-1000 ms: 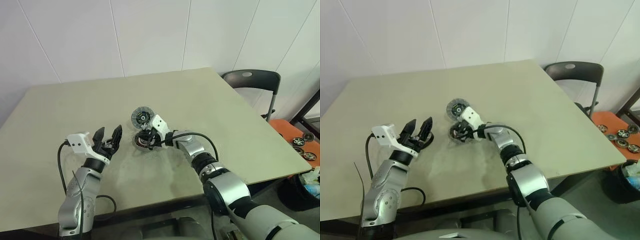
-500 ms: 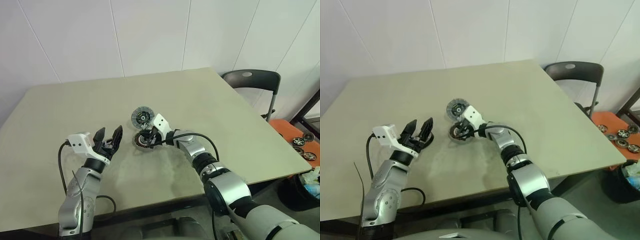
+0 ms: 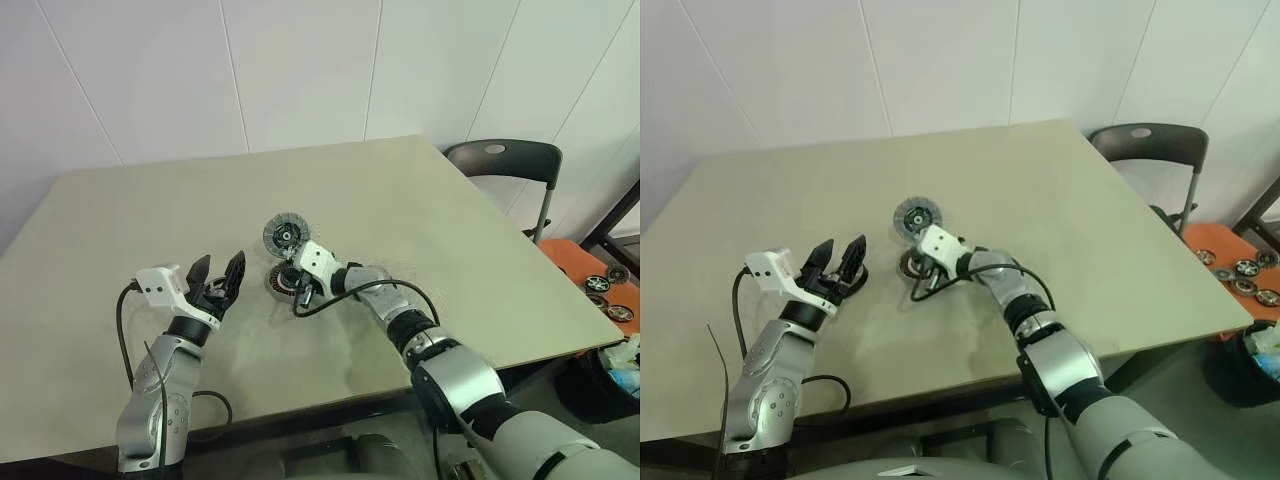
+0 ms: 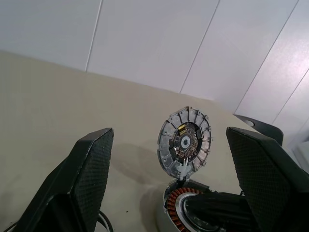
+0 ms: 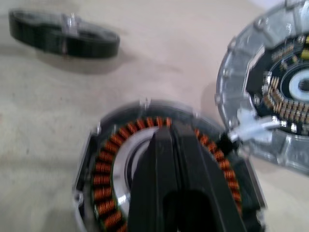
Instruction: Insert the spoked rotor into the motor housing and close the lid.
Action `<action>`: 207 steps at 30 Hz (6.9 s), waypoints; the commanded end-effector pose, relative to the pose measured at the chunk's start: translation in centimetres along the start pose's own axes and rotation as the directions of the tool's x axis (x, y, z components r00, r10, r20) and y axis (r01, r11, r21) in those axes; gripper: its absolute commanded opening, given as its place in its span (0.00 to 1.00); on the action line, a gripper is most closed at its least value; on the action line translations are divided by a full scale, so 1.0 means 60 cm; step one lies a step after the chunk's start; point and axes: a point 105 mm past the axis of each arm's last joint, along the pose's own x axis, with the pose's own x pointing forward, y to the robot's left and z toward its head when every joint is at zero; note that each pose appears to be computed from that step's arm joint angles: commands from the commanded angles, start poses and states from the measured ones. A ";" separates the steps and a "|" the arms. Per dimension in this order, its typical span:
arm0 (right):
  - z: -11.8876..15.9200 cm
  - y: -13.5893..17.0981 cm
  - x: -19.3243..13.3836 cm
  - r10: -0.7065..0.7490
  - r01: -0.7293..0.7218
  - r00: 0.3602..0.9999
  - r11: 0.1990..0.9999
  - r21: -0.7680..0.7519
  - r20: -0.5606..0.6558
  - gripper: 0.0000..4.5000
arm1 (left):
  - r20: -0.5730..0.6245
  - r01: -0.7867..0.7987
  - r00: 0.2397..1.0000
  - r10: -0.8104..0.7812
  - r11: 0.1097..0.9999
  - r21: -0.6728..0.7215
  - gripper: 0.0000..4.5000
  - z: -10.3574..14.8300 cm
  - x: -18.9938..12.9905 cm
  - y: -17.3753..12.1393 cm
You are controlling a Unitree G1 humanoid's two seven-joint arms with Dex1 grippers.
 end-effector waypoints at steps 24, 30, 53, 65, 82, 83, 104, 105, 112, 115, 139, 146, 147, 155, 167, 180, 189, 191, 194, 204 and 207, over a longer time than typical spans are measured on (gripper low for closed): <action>-0.014 -0.010 0.007 -0.085 0.089 0.995 0.993 0.083 -0.057 0.01 | 0.020 0.023 1.000 -0.024 0.999 0.022 0.89 0.014 0.005 -0.005; -0.015 -0.009 0.008 -0.083 0.085 0.994 0.996 0.030 -0.075 0.01 | 0.022 0.022 1.000 -0.022 0.999 0.023 0.89 0.015 0.006 -0.005; 0.061 -0.024 0.009 -0.057 0.039 0.987 0.992 0.122 0.149 0.01 | -0.196 0.400 0.904 -0.380 0.914 0.070 0.89 0.054 -0.030 -0.009; 0.042 -0.022 0.006 -0.068 0.054 0.991 0.992 0.116 0.113 0.01 | -0.449 0.600 0.722 -0.527 0.799 0.027 0.89 0.061 -0.051 0.015; 0.018 0.013 0.021 -0.006 0.002 0.999 0.995 0.096 0.048 0.01 | -0.582 0.686 0.589 -0.561 0.727 -0.005 0.89 0.019 -0.072 0.010; 0.016 0.015 0.024 -0.010 0.006 0.999 0.995 0.099 0.037 0.01 | -0.578 0.687 0.590 -0.564 0.727 -0.008 0.89 0.017 -0.072 0.008; 0.061 -0.002 0.052 -0.151 0.149 0.986 0.988 0.041 0.071 0.01 | -0.503 0.643 0.647 -0.573 0.765 -0.044 0.89 -0.013 -0.075 -0.021; 0.063 -0.004 0.051 -0.159 0.157 0.984 0.987 0.037 0.075 0.01 | -0.503 0.642 0.647 -0.573 0.765 -0.046 0.89 -0.015 -0.077 -0.022; 0.064 -0.011 0.050 -0.183 0.182 0.981 0.983 0.030 0.069 0.01 | -0.498 0.636 0.655 -0.567 0.771 -0.041 0.89 -0.012 -0.077 -0.020; 0.063 0.003 0.054 -0.137 0.136 0.988 0.991 0.019 0.077 0.01 | -0.496 0.624 0.673 -0.549 0.781 -0.018 0.89 -0.002 -0.073 -0.010; 0.088 -0.005 0.034 -0.025 -0.015 0.980 0.980 0.196 0.197 0.01 | -0.497 0.526 0.770 -0.401 0.840 0.136 0.89 0.051 -0.077 0.059; 0.120 -0.006 -0.027 0.222 -0.284 0.927 0.942 0.177 0.302 0.01 | -0.482 0.437 0.802 -0.354 0.897 0.068 0.89 0.044 -0.150 0.054; 0.122 -0.012 -0.034 0.222 -0.281 0.928 0.944 0.173 0.299 0.01 | -0.465 0.393 0.825 -0.321 0.917 0.063 0.89 0.043 -0.162 0.056; 0.112 -0.031 -0.039 0.161 -0.221 0.952 0.951 0.219 0.260 0.01 | -0.260 0.046 0.963 -0.068 0.995 -0.092 0.89 0.025 -0.205 0.059; 0.101 -0.033 -0.036 0.157 -0.203 0.963 0.957 0.208 0.218 0.01 | -0.155 -0.254 0.966 0.209 0.888 -0.383 0.89 -0.044 -0.161 0.096; 0.087 -0.054 -0.054 0.076 -0.124 0.975 0.965 0.232 0.208 0.01 | -0.261 -0.226 0.955 0.139 0.911 -0.345 0.89 -0.066 -0.087 0.101; 0.104 -0.029 -0.097 0.281 -0.306 0.923 0.950 0.059 0.262 0.01 | -0.280 -0.133 0.960 0.018 0.908 -0.397 0.89 -0.055 -0.129 0.068; 0.098 -0.005 -0.127 0.452 -0.463 0.860 0.886 -0.007 0.236 0.01 | -0.265 -0.113 0.964 0.000 0.905 -0.409 0.89 -0.049 -0.129 0.065; 0.094 0.000 -0.148 0.536 -0.552 0.811 0.834 0.003 0.234 0.01 | -0.252 -0.115 0.968 0.009 0.905 -0.409 0.89 -0.047 -0.124 0.066; 0.092 -0.005 -0.139 0.566 -0.583 0.794 0.813 0.012 0.221 0.01 | -0.239 -0.191 0.967 0.091 0.879 -0.438 0.89 -0.062 -0.112 0.084; 0.091 -0.004 -0.133 0.563 -0.577 0.798 0.817 0.004 0.215 0.01 | -0.244 -0.227 0.962 0.126 0.863 -0.451 0.89 -0.069 -0.112 0.095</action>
